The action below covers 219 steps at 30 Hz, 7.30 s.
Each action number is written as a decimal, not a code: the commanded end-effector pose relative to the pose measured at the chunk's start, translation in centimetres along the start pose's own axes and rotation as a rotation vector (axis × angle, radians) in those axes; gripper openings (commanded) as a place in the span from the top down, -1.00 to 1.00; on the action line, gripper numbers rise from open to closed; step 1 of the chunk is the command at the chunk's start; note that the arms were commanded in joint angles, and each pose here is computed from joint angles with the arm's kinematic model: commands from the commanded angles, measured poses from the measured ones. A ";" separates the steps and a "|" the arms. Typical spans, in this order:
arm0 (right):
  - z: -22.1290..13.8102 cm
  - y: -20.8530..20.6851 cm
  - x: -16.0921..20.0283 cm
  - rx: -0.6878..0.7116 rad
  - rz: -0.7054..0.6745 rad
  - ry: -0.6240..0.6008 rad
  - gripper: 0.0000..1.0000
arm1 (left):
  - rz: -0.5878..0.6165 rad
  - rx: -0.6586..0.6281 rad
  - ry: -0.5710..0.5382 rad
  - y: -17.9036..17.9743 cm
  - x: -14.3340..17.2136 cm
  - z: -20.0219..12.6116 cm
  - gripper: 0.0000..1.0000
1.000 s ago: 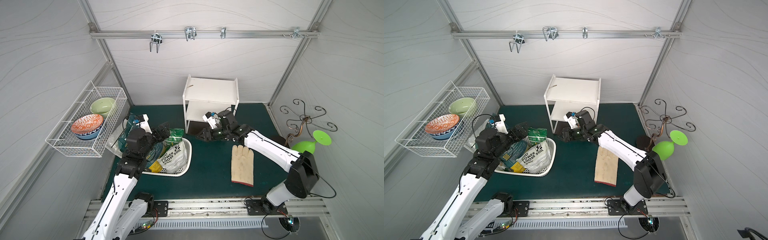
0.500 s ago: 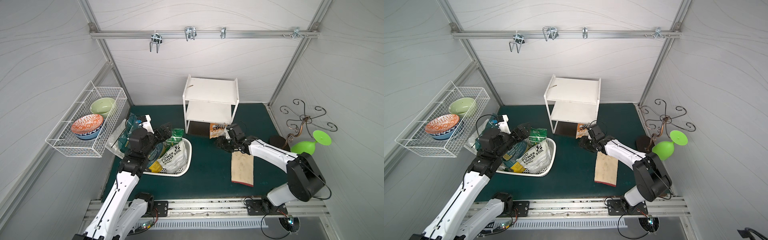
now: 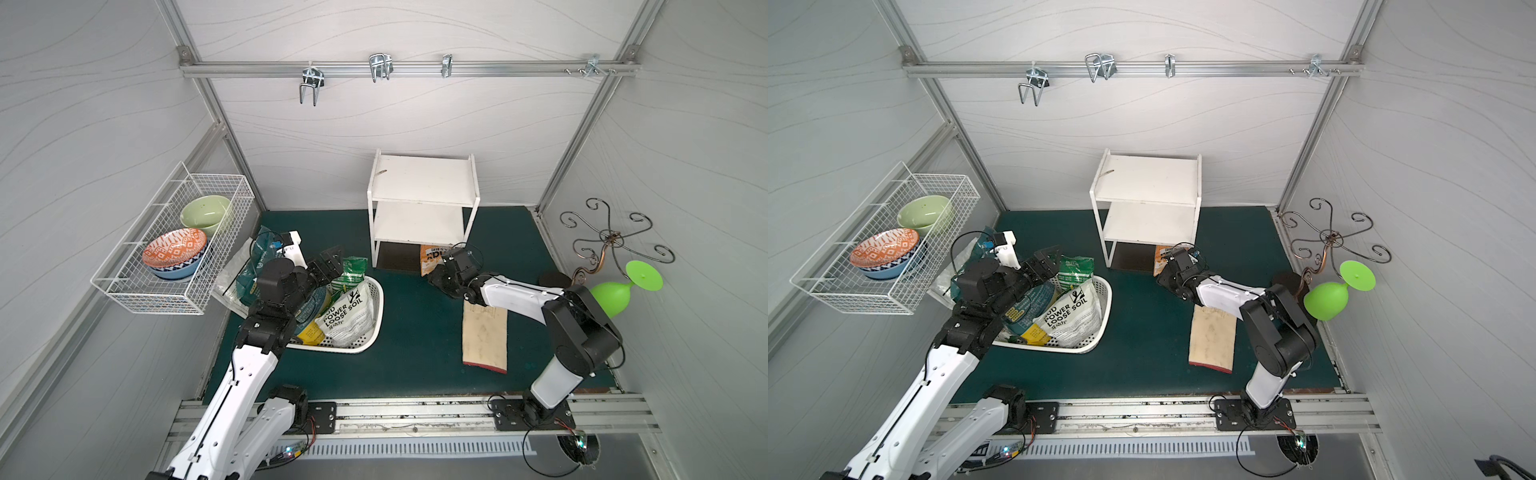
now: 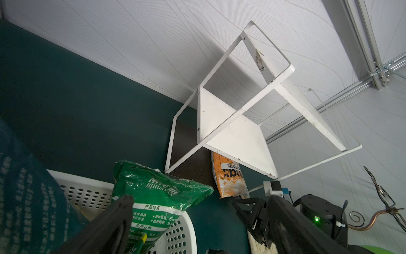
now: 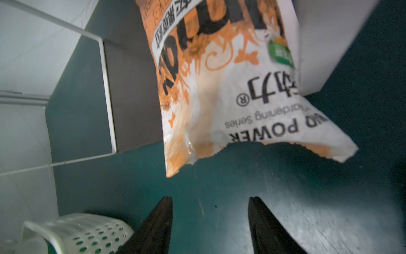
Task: Take down the fertilizer bag from the shelf
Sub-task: Pick up the fertilizer bag from the shelf, then place the fertilizer bag in the storage box, then adjust the fertilizer bag in the storage box.
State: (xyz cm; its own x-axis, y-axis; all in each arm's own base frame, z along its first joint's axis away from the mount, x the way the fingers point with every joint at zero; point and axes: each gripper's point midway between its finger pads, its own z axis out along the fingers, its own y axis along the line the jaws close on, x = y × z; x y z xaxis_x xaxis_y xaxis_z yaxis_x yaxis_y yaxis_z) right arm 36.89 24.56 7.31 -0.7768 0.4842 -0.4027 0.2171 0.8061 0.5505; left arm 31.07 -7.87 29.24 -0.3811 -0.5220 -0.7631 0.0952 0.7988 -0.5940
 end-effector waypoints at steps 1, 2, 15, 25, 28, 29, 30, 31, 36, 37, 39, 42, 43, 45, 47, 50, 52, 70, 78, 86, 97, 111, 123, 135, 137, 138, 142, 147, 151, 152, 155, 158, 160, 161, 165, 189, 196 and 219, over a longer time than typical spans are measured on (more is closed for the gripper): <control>1.0 2.0 -3.0 -0.046 0.048 -0.114 -0.15 | 0.015 0.045 -0.057 -1.2 -1.6 -0.6 -0.97; 1.2 2.3 -3.3 -0.055 0.050 -0.124 -0.15 | 0.015 0.045 -0.057 -1.2 -1.6 -0.6 -0.97; 3.8 3.9 -4.1 -0.086 0.121 -0.238 -0.10 | 0.010 0.042 -0.061 -1.1 -1.5 -0.6 -0.97; 2.9 4.1 -5.2 -0.057 0.097 -0.292 0.85 | 0.002 0.041 -0.064 -0.9 -1.3 -0.7 -0.97; 2.6 4.5 -4.9 -0.073 0.080 -0.281 1.00 | 0.002 0.040 -0.065 -0.9 -1.4 -0.8 -0.97; 2.5 4.7 -4.7 -0.080 0.067 -0.274 1.00 | 0.004 0.039 -0.066 -0.9 -1.4 -0.9 -0.97; 2.1 5.1 -4.5 -0.093 0.052 -0.266 1.00 | 0.005 0.038 -0.065 -0.9 -1.3 -0.9 -0.97; 1.8 5.5 -4.3 -0.104 0.032 -0.260 1.00 | 0.007 0.037 -0.066 -0.8 -1.3 -0.9 -0.97; -1.2 8.0 -2.3 -0.160 -0.138 -0.222 1.00 | 0.046 0.027 -0.064 -0.8 -1.3 -1.1 -0.97; -1.7 8.2 -1.9 -0.171 -0.159 -0.207 1.00 | 0.054 0.022 -0.063 -0.7 -1.3 -1.2 -0.97; -2.7 8.5 -1.1 -0.195 -0.192 -0.161 1.00 | 0.067 0.013 -0.063 -0.5 -1.3 -1.3 -0.97; -4.3 8.8 0.0 -0.219 -0.240 -0.096 1.00 | 0.074 0.012 -0.064 -0.5 -1.3 -1.5 -0.97; -4.8 9.0 0.4 -0.228 -0.256 -0.084 1.00 | 0.077 0.014 -0.062 -0.6 -1.3 -1.5 -0.97; -6.1 9.6 1.0 -0.261 -0.297 -0.056 1.00 | 0.087 0.016 -0.058 -0.7 -1.3 -1.6 -0.97; -7.5 10.4 1.7 -0.299 -0.341 -0.025 1.00 | 0.104 0.022 -0.050 -1.0 -1.4 -1.7 -0.97; -9.2 11.3 2.6 -0.340 -0.412 0.043 1.00 | 0.136 0.038 -0.025 -1.5 -1.2 -1.9 -0.97; -10.4 11.8 3.1 -0.365 -0.453 0.086 1.00 | 0.160 0.046 0.000 -1.8 -1.0 -1.9 -0.97; -24.3 18.3 5.5 -0.748 -0.780 0.313 1.00 | 0.440 0.124 0.456 -4.3 5.4 -5.4 -0.93; -27.3 21.6 6.7 -0.946 -0.880 0.433 1.00 | 0.481 0.041 0.615 -1.8 8.8 -6.3 -0.80; -27.4 23.1 6.9 -1.004 -0.896 0.459 1.00 | 0.481 0.016 0.641 -0.9 9.7 -5.6 -0.48; -28.0 22.9 9.1 -1.036 -0.934 0.504 1.00 | 0.437 -0.060 0.661 1.3 11.2 -3.3 -0.10; -25.9 25.2 14.0 -1.123 -0.983 0.632 1.00 | 0.433 -0.241 0.554 3.7 8.9 -4.4 1.00; -24.9 26.6 18.2 -1.130 -1.068 0.685 1.00 | 0.457 -0.317 0.548 4.9 8.3 -5.5 1.00; -15.4 21.6 20.3 -0.842 -1.024 0.774 1.00 | 0.471 -0.331 0.505 4.7 7.2 -5.3 1.00; -15.5 21.9 19.5 -0.820 -1.045 0.721 1.00 | 0.470 -0.325 0.500 4.5 7.1 -5.2 1.00; -15.5 22.2 19.1 -0.810 -1.057 0.693 1.00 | 0.469 -0.322 0.501 4.5 7.2 -5.0 1.00; -15.8 23.0 19.4 -0.767 -1.138 0.640 1.00 | 0.463 -0.311 0.492 4.2 7.0 -4.6 1.00; -16.4 23.9 17.9 -0.656 -1.284 0.491 1.00 | 0.459 -0.302 0.484 3.9 6.8 -4.5 1.00; -17.0 24.4 16.1 -0.617 -1.347 0.401 1.00 | 0.462 -0.304 0.481 4.0 6.8 -4.5 1.00; -16.9 24.6 16.0 -0.616 -1.357 0.392 1.00 | 0.462 -0.304 0.478 4.0 6.8 -4.5 1.00; -16.8 25.0 16.4 -0.630 -1.370 0.400 1.00 | 0.463 -0.304 0.477 4.0 6.8 -4.4 1.00; -16.9 25.7 17.2 -0.649 -1.391 0.397 1.00 | 0.461 -0.305 0.476 4.0 6.7 -4.4 1.00; -17.3 26.3 17.1 -0.649 -1.425 0.366 1.00 | 0.463 -0.308 0.474 4.0 6.7 -4.5 1.00; -17.5 26.6 17.0 -0.649 -1.442 0.349 1.00 | 0.465 -0.312 0.472 4.1 6.6 -4.5 1.00; -17.2 26.4 17.9 -0.664 -1.475 0.373 1.00 | 0.490 -0.341 0.447 4.4 5.8 -4.6 1.00; -14.2 23.9 21.4 -0.619 -1.364 0.505 0.32 | 0.433 -0.304 0.384 3.3 4.8 -4.3 0.84; -18.6 24.3 16.0 -0.568 -1.266 0.327 -0.56 | 0.423 -0.278 0.335 2.1 3.4 -4.5 -0.14; -11.8 16.1 20.3 -0.426 -1.153 0.145 -0.98 | 0.394 -0.177 0.219 -1.0 0.6 -4.8 -0.38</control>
State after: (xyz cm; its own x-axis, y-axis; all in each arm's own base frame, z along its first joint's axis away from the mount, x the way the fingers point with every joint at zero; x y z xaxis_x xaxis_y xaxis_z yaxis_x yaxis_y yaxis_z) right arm 16.29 41.40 15.26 -0.4712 -0.5765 -0.6675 -0.8386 0.5273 0.1366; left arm 25.97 -7.39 27.93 -0.6045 -0.0830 -0.7922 0.1026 0.9781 -0.1808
